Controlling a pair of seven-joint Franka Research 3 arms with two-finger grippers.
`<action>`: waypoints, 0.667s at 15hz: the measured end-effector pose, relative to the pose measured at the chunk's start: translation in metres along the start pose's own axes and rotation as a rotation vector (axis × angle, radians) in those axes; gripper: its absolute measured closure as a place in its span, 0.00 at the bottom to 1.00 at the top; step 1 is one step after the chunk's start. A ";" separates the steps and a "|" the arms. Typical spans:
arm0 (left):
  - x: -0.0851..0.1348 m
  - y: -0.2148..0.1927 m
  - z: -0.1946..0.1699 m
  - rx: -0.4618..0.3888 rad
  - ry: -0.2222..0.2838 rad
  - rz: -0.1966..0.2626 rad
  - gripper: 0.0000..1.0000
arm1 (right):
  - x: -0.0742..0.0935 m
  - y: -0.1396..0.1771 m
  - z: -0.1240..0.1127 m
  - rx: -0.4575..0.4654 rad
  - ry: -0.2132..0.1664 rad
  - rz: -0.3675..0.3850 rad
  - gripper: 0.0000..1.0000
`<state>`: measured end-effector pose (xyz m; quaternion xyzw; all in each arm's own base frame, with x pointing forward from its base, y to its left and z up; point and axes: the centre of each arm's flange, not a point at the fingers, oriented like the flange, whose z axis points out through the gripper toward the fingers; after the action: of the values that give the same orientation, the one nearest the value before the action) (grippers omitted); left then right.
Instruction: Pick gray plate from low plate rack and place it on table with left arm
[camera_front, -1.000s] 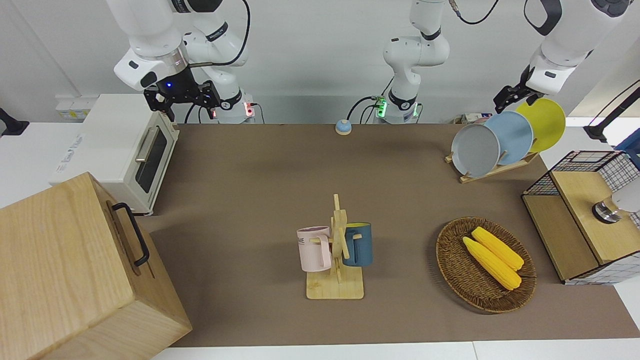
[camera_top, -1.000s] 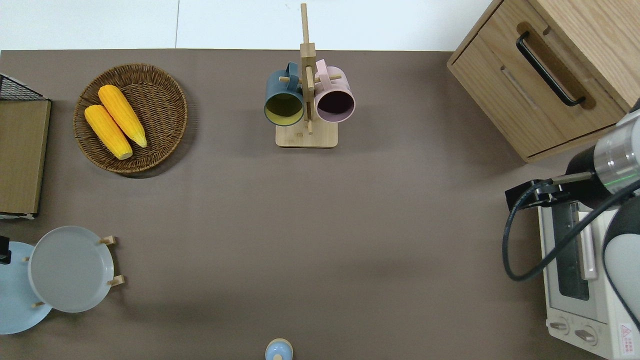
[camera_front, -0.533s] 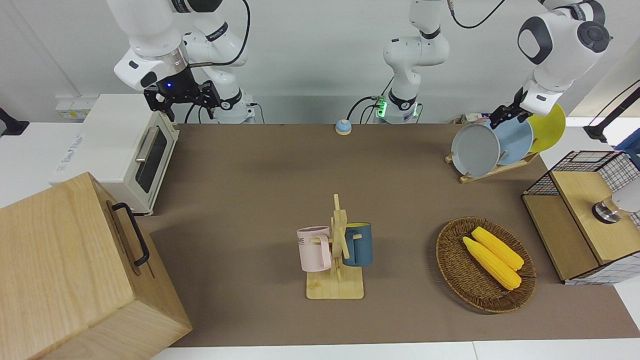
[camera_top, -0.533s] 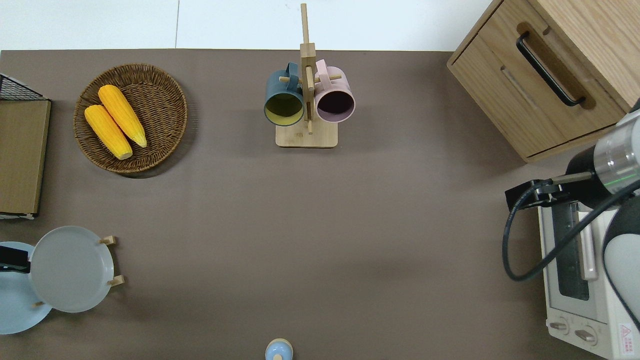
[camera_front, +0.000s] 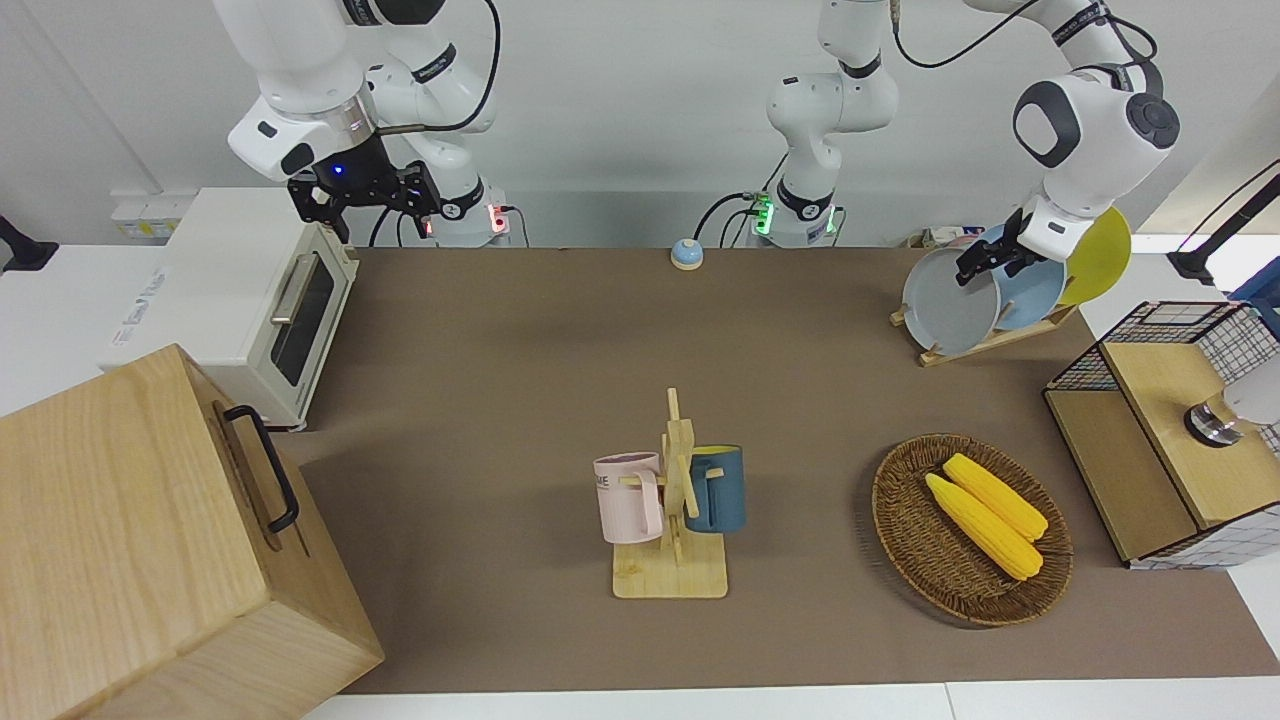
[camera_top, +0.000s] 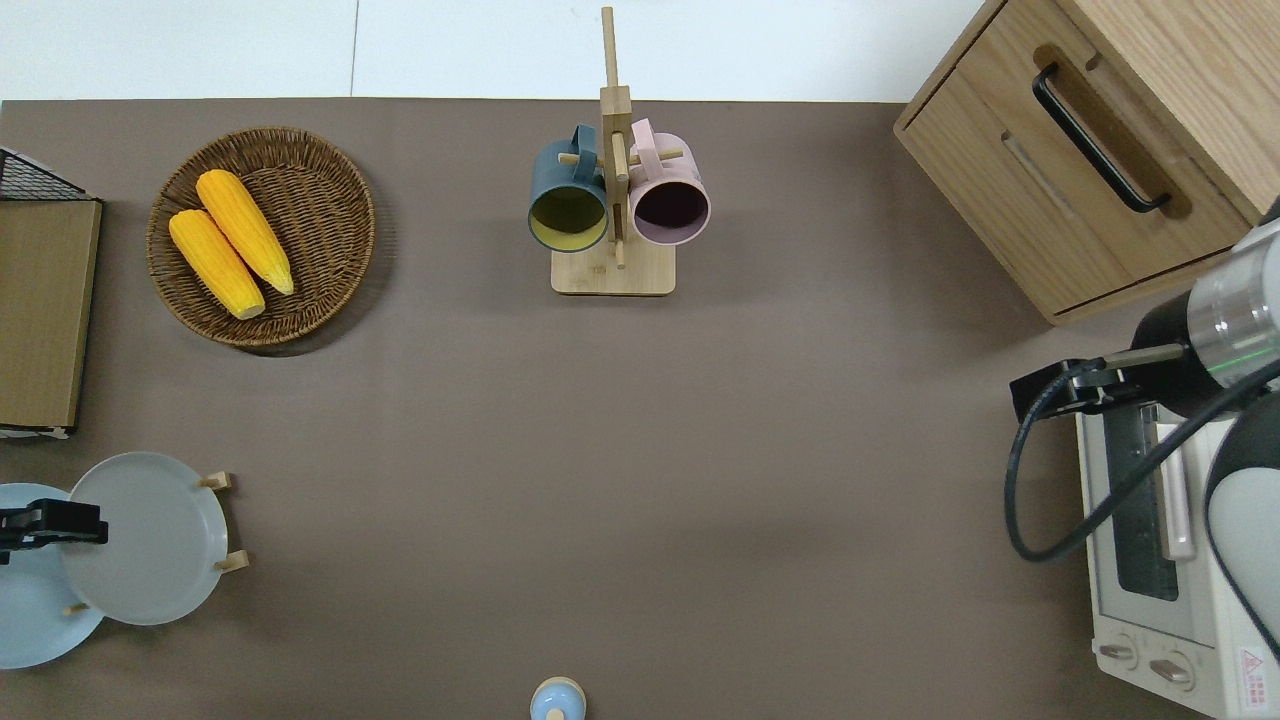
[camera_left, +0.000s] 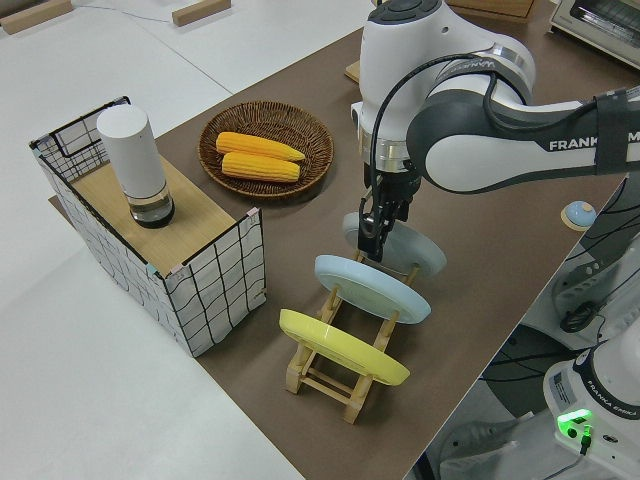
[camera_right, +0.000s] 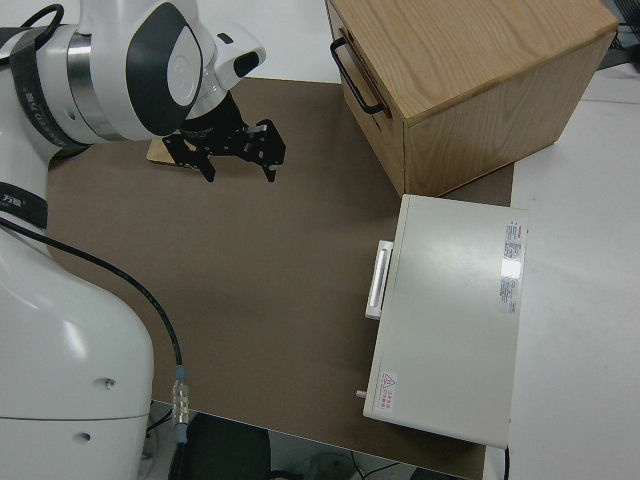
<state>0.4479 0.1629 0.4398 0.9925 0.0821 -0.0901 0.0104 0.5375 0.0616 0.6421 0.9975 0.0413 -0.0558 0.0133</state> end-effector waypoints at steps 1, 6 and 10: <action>-0.001 0.001 0.003 -0.004 -0.004 0.001 0.04 | 0.000 0.000 0.000 0.000 0.000 0.000 0.01; -0.003 0.004 0.012 -0.029 -0.017 0.012 0.74 | 0.000 0.000 0.000 0.000 0.000 0.000 0.01; -0.003 0.005 0.011 -0.035 -0.015 0.015 0.89 | 0.000 0.000 0.000 0.000 0.000 0.000 0.01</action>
<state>0.4440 0.1572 0.4292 0.9920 0.0762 -0.0962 0.0290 0.5375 0.0616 0.6421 0.9975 0.0413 -0.0558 0.0133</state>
